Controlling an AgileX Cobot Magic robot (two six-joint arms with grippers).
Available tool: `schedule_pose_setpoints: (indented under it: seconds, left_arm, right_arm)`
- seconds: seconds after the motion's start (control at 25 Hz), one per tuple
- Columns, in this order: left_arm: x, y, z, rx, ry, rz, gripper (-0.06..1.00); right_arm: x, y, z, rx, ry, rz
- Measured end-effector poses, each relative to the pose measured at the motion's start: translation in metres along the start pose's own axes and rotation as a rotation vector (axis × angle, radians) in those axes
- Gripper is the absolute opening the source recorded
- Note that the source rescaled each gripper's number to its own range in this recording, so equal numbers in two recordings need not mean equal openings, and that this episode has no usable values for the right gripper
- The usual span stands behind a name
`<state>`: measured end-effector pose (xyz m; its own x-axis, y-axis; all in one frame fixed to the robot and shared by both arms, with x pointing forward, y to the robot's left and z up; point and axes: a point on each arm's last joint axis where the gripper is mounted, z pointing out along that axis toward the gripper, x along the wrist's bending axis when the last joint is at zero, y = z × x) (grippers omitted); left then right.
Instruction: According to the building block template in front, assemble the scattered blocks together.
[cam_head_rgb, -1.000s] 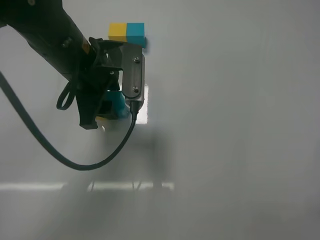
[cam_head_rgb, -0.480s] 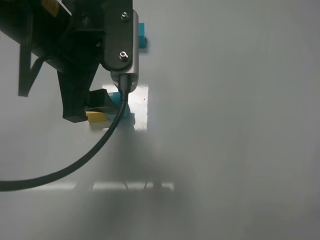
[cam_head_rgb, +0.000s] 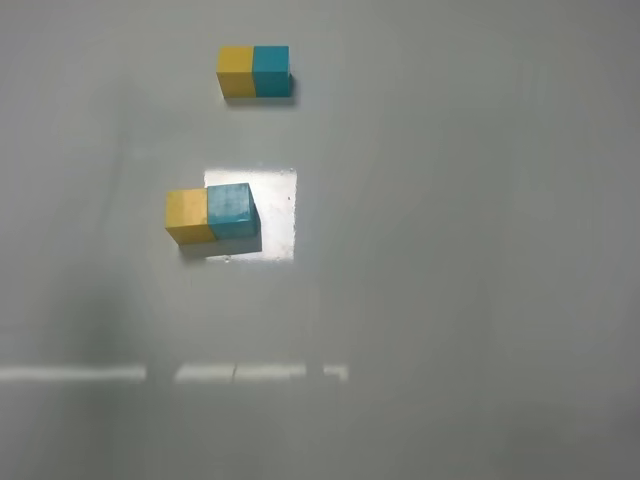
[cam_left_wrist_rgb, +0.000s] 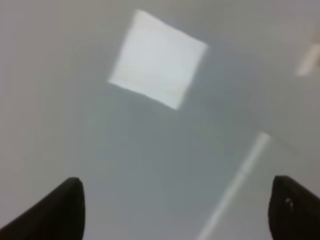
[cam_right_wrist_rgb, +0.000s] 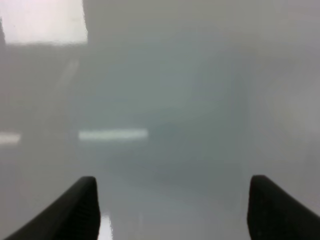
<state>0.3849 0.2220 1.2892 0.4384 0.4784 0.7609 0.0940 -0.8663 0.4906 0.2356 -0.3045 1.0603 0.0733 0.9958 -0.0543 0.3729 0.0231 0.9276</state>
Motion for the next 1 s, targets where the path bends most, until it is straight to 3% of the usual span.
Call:
schedule_pose_setpoints:
  seconds: [0.2,0.44,0.56,0.84,1.0]
  left_arm:
    - [0.008,-0.046,-0.037,0.012,0.137,-0.184,1.00]
    - [-0.014,-0.108,-0.060,0.206,0.219,-0.419,1.00]
    - [-0.041,-0.133,-0.074,0.306,0.252,-0.596,1.00]
    - [-0.119,-0.156,-0.094,0.344,0.368,-0.981,1.00]
    - [-0.152,-0.165,-0.087,0.320,0.341,-1.080,1.00]
  right_arm:
    - [0.000,0.000,0.000,0.000,0.000,0.000]
    - [0.000,0.000,0.000,0.000,0.000,0.000]
    - [0.000,0.000,0.000,0.000,0.000,0.000]
    - [0.000,0.000,0.000,0.000,0.000,0.000]
    - [0.000,0.000,0.000,0.000,0.000,0.000]
